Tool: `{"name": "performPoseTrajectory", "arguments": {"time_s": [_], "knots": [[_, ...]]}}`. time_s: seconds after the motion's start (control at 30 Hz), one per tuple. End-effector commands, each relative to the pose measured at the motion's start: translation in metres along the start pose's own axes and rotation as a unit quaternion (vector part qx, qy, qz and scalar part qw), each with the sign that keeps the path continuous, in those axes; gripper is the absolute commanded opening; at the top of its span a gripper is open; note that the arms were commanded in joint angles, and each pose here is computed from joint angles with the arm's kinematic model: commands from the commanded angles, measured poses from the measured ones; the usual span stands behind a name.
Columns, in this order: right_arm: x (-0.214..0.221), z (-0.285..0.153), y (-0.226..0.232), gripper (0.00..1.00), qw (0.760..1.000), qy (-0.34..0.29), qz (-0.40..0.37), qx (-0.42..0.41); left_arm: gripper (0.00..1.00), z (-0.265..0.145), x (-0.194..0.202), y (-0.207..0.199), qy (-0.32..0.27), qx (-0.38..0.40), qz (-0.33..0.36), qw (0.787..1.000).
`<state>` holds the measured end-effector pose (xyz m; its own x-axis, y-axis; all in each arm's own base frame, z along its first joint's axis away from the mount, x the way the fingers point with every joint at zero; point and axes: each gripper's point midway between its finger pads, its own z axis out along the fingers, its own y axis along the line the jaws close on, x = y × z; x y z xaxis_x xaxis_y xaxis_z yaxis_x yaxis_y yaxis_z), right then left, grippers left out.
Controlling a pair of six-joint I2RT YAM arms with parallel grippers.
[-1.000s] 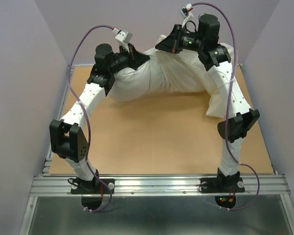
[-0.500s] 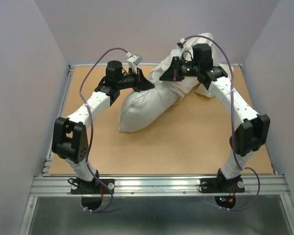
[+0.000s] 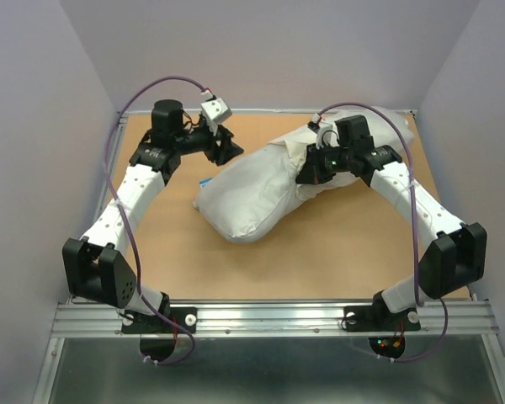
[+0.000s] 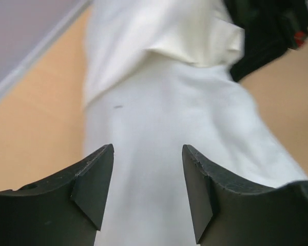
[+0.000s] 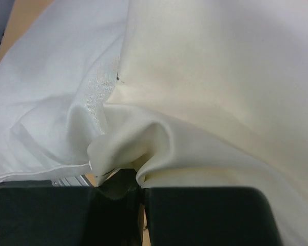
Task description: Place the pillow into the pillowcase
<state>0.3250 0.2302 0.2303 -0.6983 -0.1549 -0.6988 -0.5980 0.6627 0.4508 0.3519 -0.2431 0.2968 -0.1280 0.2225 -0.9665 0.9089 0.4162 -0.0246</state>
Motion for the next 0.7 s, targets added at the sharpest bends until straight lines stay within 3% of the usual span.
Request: {"name": "performPoseTrajectory", "arguments": {"time_s": [0.0, 0.03, 0.07, 0.1, 0.17, 0.2, 0.23, 0.27, 0.3, 0.37, 0.47, 0.53, 0.67], "knots": [[0.005, 0.000, -0.008, 0.01, 1.000, 0.001, -0.015, 0.019, 0.69, -0.018, -0.027, 0.050, 0.002, -0.086, 0.128, 0.988], [0.008, 0.000, -0.008, 0.01, 1.000, 0.003, -0.016, 0.016, 0.69, -0.015, -0.024, 0.057, 0.011, -0.091, 0.132, 0.987], [0.015, -0.002, -0.004, 0.00, 1.000, 0.013, -0.013, 0.008, 0.69, -0.003, 0.007, 0.066, 0.055, -0.076, 0.093, 0.991], [0.021, -0.003, -0.003, 0.05, 0.999, 0.023, -0.024, 0.002, 0.69, -0.002, -0.009, 0.070, 0.051, -0.067, 0.084, 0.993], [0.038, -0.012, 0.003, 0.18, 0.997, 0.067, -0.028, -0.013, 0.70, 0.008, 0.019, 0.072, 0.089, -0.040, 0.012, 0.995], [0.042, -0.014, 0.002, 0.35, 0.995, 0.086, -0.049, -0.016, 0.70, 0.001, 0.036, 0.070, 0.096, -0.036, -0.058, 0.993], [0.048, -0.024, 0.005, 0.43, 0.992, 0.113, -0.047, -0.014, 0.71, -0.005, 0.038, 0.066, 0.089, -0.040, -0.084, 0.992], [0.041, -0.030, 0.006, 0.47, 0.992, 0.111, -0.058, -0.006, 0.72, -0.008, 0.043, 0.067, 0.083, -0.049, -0.101, 0.990], [0.009, -0.041, 0.011, 0.47, 0.993, 0.075, -0.087, 0.013, 0.72, -0.011, 0.069, 0.061, 0.099, -0.053, -0.136, 0.984], [-0.048, -0.063, 0.026, 0.57, 0.995, -0.001, -0.097, 0.036, 0.72, -0.025, 0.088, 0.059, 0.101, -0.086, -0.199, 0.971], [-0.092, -0.055, 0.020, 0.64, 0.994, -0.038, -0.086, 0.063, 0.74, -0.045, 0.099, 0.064, 0.089, -0.120, -0.286, 0.947], [-0.116, -0.044, 0.014, 0.66, 0.991, -0.054, -0.082, 0.090, 0.83, -0.053, 0.112, 0.066, 0.089, -0.136, -0.325, 0.932], [-0.114, 0.015, -0.023, 0.66, 0.982, -0.008, -0.106, 0.153, 0.93, -0.060, 0.132, 0.074, 0.097, -0.162, -0.381, 0.905]]}}
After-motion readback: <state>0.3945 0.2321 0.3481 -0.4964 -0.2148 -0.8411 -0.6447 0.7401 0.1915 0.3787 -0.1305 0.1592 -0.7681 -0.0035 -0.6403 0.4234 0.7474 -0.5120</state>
